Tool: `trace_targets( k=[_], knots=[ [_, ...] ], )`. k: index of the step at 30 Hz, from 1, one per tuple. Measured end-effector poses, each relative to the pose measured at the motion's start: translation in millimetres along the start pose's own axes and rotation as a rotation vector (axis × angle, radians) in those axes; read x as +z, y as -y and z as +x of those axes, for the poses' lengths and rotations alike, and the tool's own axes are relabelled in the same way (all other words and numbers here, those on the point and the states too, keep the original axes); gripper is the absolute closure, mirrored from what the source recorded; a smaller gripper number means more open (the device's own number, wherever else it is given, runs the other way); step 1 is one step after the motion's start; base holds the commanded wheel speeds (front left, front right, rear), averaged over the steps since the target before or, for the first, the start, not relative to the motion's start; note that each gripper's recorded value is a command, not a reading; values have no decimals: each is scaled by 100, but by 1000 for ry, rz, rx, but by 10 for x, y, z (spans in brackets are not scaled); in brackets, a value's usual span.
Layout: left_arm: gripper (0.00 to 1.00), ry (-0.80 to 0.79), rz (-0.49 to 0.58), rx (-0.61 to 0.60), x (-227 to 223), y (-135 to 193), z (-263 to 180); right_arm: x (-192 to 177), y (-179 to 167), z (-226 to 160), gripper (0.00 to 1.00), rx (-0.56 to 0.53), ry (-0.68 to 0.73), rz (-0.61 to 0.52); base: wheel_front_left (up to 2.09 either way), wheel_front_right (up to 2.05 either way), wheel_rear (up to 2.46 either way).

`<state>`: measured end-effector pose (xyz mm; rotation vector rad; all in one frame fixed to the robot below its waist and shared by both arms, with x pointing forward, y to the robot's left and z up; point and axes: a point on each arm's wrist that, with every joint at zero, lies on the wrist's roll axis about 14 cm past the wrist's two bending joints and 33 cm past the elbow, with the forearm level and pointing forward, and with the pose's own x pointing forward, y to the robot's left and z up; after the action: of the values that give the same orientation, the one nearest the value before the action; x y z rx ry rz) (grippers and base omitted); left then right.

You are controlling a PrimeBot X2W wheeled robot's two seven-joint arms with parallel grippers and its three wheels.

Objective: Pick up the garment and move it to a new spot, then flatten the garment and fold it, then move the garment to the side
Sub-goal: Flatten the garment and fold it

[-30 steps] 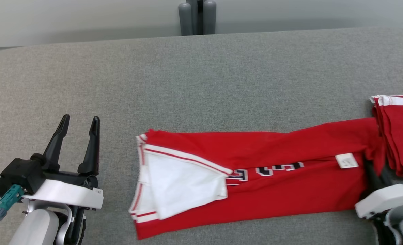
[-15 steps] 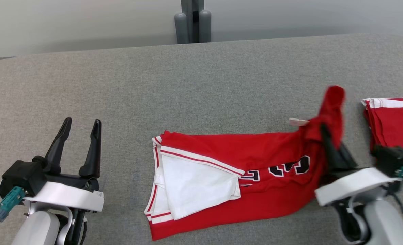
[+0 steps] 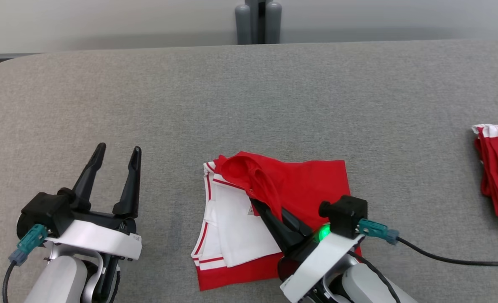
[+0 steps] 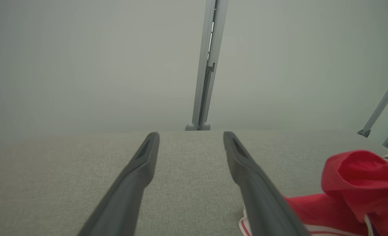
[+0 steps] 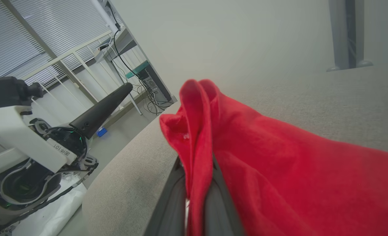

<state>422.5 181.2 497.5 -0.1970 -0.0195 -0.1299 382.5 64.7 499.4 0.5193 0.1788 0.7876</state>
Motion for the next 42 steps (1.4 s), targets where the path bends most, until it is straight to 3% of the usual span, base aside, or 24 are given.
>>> trace_targets(
  k=[10, 12, 13, 21, 26, 30, 35, 42],
  knots=[
    [0, -34, -4, 6, -109, -20, -27, -418, 28, 172, 100, 33, -118, 49, 0, 0, 0],
    [0, -36, -4, 5, -116, -19, -21, -441, 9, 180, 44, 41, -124, 54, 0, 0, 0],
    [0, -39, -5, 0, -120, -7, -9, -464, -3, 191, 0, 47, -134, 59, 0, 0, 0],
    [0, -49, -2, -14, -159, 28, 33, -423, -343, 236, 0, 159, -134, 85, 0, 0, 0],
    [0, -39, -2, -22, -130, 53, 56, 44, -335, 324, 0, 158, 11, 64, 0, 0, 0],
    [0, -16, 0, -17, -61, 52, 78, 500, 31, 261, 0, 39, 164, -9, 0, 0, 0],
    [0, -3, 6, -9, -18, 49, 59, 972, 629, -87, 0, -163, 309, -118, 0, 0, 0],
    [0, 38, 13, 12, 124, 33, -9, 1290, 1292, -827, 0, -433, 348, -332, 0, 0, 0]
  ],
)
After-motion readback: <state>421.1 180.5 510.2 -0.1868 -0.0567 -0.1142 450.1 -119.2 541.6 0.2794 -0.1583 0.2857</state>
